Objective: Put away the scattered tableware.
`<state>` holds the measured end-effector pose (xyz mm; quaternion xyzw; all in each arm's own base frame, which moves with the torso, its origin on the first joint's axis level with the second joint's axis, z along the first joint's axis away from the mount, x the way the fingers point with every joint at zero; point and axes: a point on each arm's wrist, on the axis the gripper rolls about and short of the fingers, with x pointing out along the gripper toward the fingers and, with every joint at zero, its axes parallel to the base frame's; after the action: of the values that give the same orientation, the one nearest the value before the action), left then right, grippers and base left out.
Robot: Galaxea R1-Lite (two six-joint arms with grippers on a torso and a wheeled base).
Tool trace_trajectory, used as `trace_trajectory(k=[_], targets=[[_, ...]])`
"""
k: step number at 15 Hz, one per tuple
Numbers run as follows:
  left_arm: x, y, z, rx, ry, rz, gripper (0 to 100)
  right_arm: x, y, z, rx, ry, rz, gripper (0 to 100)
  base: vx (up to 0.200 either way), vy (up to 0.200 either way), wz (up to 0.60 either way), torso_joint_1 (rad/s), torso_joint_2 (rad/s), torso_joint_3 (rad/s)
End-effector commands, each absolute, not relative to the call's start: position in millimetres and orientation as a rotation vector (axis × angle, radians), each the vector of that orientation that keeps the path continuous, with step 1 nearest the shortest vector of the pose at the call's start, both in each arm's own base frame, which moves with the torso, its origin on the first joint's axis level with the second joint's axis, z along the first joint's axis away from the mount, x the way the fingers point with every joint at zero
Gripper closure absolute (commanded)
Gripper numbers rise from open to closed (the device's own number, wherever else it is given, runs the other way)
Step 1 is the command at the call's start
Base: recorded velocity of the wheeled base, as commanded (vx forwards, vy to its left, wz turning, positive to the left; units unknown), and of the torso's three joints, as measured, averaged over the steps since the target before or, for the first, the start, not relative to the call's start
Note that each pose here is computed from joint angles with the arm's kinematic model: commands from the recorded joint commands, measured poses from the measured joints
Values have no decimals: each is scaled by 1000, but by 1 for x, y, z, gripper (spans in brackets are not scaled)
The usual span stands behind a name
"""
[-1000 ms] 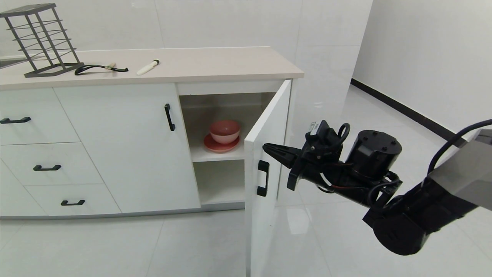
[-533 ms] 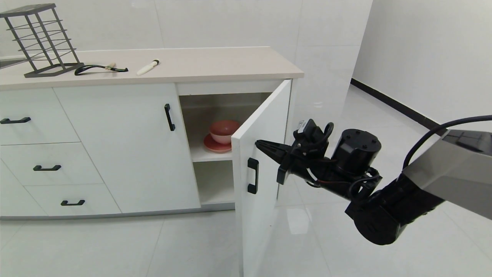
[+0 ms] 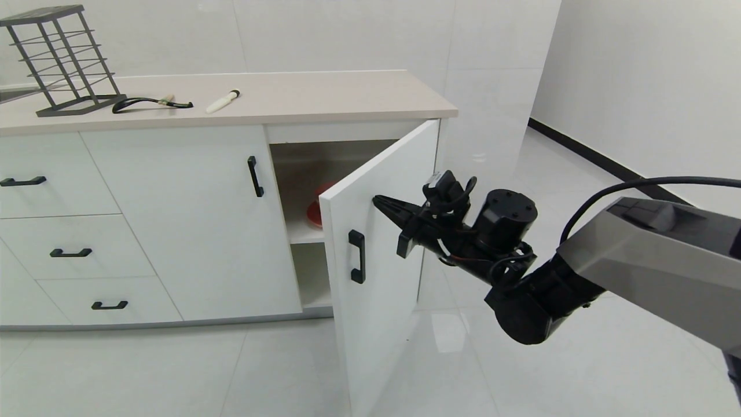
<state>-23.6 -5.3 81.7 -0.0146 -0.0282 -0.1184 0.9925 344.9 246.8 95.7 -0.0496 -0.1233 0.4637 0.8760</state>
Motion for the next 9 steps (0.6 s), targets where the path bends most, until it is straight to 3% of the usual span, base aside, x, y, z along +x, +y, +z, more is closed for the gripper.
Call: trace_trajectory(k=[1,6,9], targets=[[-23,-5,82,-30,-55,-237,0,356,256,85,-97,-264,950,100,0,0,0,0,0,0],[-23,-5,82,-31,-55,-237,0,362,259,93,43,-284,844,100,0,0,0,0,0,0],[-23,-5,82,-33,-55,-237,0,342,232,122,55,-297,821,100,0,0,0,0,0,0]])
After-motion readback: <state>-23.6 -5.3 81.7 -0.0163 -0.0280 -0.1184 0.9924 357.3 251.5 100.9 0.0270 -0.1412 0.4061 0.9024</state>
